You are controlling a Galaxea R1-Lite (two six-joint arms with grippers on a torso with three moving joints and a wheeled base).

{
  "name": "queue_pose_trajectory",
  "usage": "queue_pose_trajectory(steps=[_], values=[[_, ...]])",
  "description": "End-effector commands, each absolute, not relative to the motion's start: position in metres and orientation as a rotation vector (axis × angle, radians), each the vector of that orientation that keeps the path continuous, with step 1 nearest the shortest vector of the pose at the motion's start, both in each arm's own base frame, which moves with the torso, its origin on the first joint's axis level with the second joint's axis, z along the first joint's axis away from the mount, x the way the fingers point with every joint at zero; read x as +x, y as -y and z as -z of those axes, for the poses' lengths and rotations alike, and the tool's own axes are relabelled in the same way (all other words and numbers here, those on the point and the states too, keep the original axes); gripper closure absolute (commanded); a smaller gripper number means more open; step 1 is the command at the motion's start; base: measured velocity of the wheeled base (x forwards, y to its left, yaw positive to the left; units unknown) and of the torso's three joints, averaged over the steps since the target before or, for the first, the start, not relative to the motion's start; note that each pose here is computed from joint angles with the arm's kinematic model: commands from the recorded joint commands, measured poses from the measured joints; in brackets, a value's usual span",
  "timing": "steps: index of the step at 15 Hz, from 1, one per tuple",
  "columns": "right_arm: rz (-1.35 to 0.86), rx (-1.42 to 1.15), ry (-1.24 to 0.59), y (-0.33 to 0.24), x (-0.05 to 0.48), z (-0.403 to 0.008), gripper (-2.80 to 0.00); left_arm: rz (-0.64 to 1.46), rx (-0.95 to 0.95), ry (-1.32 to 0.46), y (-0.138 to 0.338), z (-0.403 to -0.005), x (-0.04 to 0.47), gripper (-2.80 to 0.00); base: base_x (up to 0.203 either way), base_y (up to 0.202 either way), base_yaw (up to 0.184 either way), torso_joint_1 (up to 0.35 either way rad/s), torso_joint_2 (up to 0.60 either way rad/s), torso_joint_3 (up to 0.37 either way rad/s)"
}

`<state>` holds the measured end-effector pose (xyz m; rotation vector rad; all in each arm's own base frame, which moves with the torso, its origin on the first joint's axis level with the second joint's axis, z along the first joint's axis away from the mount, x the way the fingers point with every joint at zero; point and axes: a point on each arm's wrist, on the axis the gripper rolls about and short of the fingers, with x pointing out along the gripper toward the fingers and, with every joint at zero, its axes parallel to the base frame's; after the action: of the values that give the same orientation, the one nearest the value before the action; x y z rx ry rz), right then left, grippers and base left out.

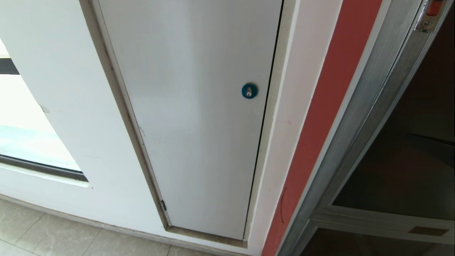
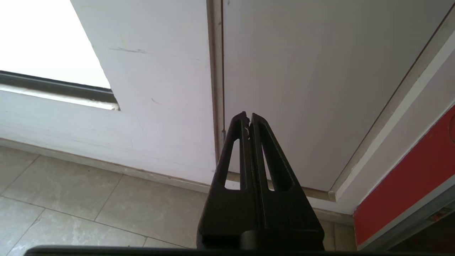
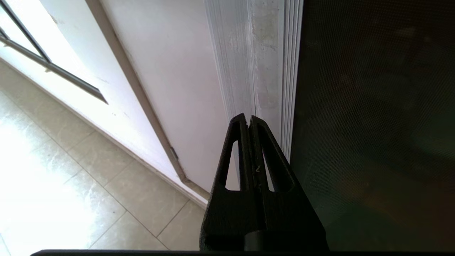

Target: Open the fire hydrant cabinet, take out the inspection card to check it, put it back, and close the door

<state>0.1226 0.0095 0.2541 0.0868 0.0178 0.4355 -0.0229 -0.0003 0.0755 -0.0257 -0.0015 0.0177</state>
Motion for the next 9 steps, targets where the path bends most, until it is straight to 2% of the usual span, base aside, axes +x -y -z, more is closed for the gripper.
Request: queue_pose_trajectory(steps=[1, 5, 9], values=[[-0.439, 0.080, 0.015, -0.010, 0.112, -0.256, 0.00, -0.018, -0.026, 0.000, 0.000, -0.075, -0.023, 0.00, 0.000, 0.000, 0.000, 0.000, 0.00, 0.000], [-0.439, 0.066, 0.077, -0.009, 0.099, -0.266, 0.00, -0.018, -0.026, 0.000, 0.000, -0.075, -0.023, 0.00, 0.000, 0.000, 0.000, 0.000, 0.00, 0.000], [-0.446, 0.053, 0.132, -0.010, 0.097, -0.297, 0.00, -0.018, -0.026, 0.000, 0.000, -0.075, -0.023, 0.00, 0.000, 0.000, 0.000, 0.000, 0.00, 0.000]])
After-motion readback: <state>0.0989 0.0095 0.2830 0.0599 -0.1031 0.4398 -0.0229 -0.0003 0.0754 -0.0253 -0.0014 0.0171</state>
